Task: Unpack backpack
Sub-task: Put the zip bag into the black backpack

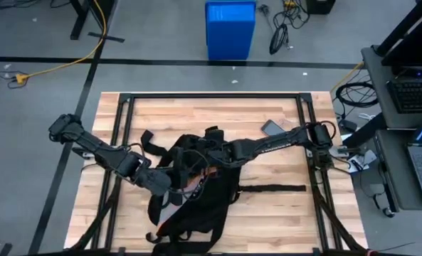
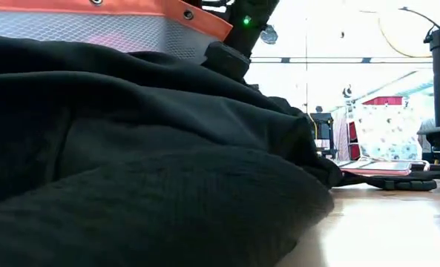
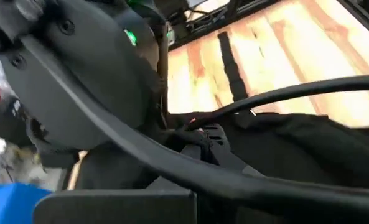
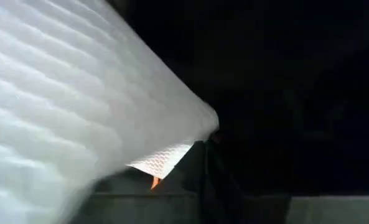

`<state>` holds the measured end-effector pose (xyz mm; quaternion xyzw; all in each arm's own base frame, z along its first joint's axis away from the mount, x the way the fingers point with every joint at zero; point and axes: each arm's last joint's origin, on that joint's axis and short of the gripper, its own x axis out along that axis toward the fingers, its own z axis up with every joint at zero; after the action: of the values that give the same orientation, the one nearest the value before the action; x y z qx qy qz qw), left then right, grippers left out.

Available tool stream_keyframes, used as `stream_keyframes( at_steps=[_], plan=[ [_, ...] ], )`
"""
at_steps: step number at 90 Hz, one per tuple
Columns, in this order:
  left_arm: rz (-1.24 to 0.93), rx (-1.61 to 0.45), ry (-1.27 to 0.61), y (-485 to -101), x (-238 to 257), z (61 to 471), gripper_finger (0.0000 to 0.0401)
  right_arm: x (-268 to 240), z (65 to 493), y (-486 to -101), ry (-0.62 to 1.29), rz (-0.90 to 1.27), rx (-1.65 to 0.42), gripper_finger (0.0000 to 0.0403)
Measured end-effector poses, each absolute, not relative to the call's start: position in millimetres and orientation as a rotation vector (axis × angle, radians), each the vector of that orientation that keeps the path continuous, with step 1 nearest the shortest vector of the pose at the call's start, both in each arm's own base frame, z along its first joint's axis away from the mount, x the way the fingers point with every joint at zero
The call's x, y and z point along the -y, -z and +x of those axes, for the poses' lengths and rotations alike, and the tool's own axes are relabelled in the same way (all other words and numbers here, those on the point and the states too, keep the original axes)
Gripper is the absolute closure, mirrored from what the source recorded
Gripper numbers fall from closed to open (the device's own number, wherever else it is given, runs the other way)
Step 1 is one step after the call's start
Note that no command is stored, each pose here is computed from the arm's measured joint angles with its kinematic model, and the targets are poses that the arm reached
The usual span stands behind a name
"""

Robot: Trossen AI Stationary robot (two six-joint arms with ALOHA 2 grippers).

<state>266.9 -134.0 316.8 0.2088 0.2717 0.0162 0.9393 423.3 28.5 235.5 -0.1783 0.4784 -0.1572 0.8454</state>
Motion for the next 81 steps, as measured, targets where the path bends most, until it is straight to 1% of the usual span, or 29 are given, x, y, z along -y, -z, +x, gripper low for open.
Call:
stream_keyframes(
  at_steps=[13,25,35,42,50,67,81],
  plan=[
    [0.343,-0.651,-0.077,-307,127,265,0.0399,-13,425,-235,0.314,-0.285,-1.011,0.0402],
    [0.305,-0.75,-0.119,-297,122,262,0.0399,-6,425,-234,0.31,-0.275,-1.024,0.0403],
    [0.273,-0.782,-0.114,-293,122,263,0.0398,-5,425,-235,0.307,-0.289,-1.024,0.0403],
    [0.274,-0.8,-0.087,-290,124,262,0.039,-3,425,-236,0.322,-0.291,-1.011,0.0403],
    [0.28,-0.794,-0.106,-291,123,262,0.0382,-3,425,-236,0.327,-0.283,-1.013,0.0401],
    [0.304,-0.797,-0.138,-291,122,261,0.0391,-10,420,-244,0.319,-0.302,-1.008,0.0374],
    [0.328,-0.786,-0.169,-292,120,262,0.0398,-6,416,-254,0.44,-0.348,-0.981,0.0345]
  ],
)
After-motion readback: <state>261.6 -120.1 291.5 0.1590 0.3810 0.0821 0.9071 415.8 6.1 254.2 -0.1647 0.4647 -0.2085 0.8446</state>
